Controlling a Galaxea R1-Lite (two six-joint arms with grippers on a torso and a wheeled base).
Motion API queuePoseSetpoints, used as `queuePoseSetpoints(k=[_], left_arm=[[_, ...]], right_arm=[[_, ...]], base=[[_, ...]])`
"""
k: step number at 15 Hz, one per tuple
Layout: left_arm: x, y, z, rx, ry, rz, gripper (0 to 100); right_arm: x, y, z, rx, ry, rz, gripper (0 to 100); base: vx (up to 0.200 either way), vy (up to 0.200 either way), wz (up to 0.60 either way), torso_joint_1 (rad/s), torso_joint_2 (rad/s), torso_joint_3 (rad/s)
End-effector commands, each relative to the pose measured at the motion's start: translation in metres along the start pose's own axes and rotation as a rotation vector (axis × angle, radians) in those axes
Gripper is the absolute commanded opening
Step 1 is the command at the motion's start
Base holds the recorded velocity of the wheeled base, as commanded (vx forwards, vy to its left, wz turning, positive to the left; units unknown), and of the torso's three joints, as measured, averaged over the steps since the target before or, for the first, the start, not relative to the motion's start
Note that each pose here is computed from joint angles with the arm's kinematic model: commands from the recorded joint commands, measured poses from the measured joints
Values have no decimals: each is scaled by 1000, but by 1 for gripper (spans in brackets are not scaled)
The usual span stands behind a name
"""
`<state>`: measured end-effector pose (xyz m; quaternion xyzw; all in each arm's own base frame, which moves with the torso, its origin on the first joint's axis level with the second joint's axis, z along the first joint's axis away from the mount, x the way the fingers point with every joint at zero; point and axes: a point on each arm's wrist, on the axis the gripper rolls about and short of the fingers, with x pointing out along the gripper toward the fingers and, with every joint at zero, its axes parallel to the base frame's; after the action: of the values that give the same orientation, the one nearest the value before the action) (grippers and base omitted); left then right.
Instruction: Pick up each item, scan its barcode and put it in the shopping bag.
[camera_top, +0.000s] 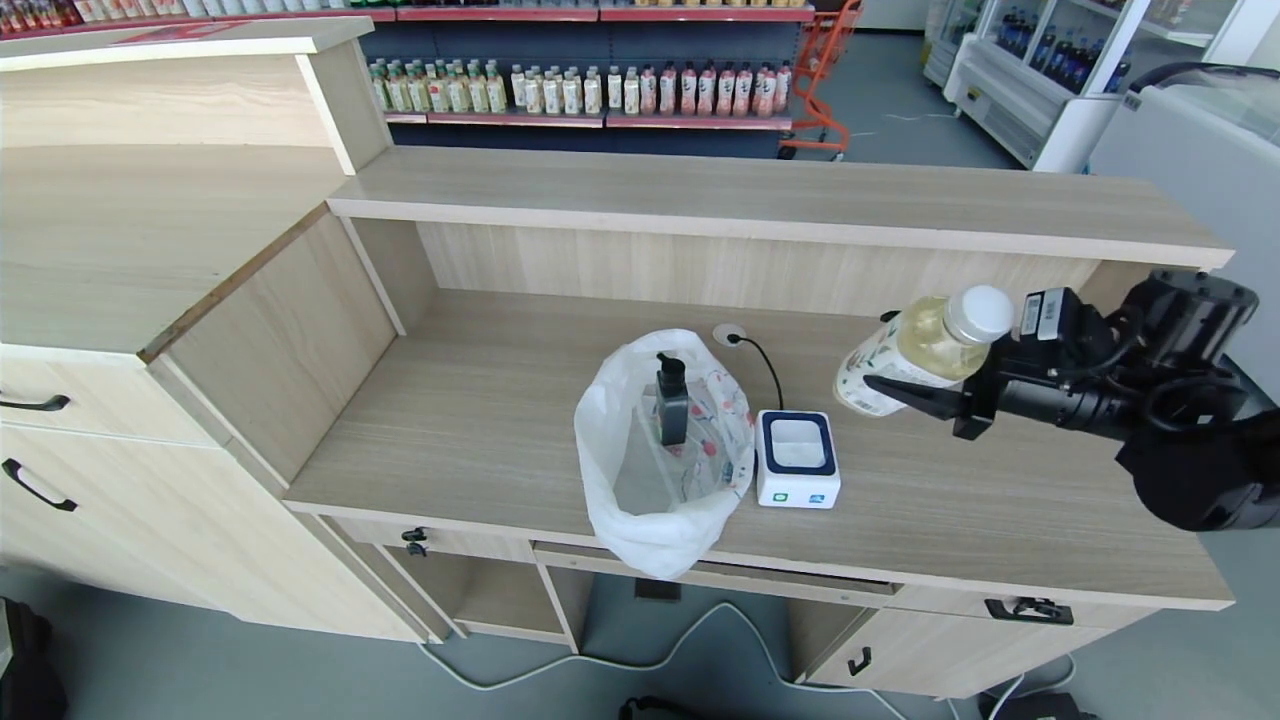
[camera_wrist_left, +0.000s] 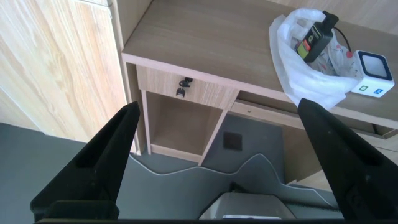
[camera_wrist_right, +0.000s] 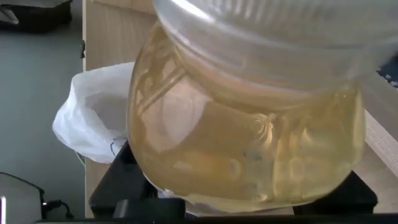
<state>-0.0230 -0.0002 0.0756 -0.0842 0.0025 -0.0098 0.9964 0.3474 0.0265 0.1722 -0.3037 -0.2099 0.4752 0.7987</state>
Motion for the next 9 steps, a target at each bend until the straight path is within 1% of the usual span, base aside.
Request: queuePoseSetpoints(k=[1,2,4,5,9], left_arm=[[0,0,0,0,1,0,100],[0,0,0,0,0,0,100],[0,0,0,0,0,0,100],[0,0,0,0,0,0,100],[0,0,0,0,0,0,100]], right_arm=[[17,22,-50,10,8,62,0],[21,25,-60,-50,-4,85,0],[29,35,-70,-109,-24,119,0],[33,34,-77,-181,-38,127,0],[45,26,-85,-251,-59,115,0]], base=[[0,0,0,0,0,0],[0,0,0,0,0,0],[0,0,0,0,0,0],[0,0,0,0,0,0],[0,0,0,0,0,0]])
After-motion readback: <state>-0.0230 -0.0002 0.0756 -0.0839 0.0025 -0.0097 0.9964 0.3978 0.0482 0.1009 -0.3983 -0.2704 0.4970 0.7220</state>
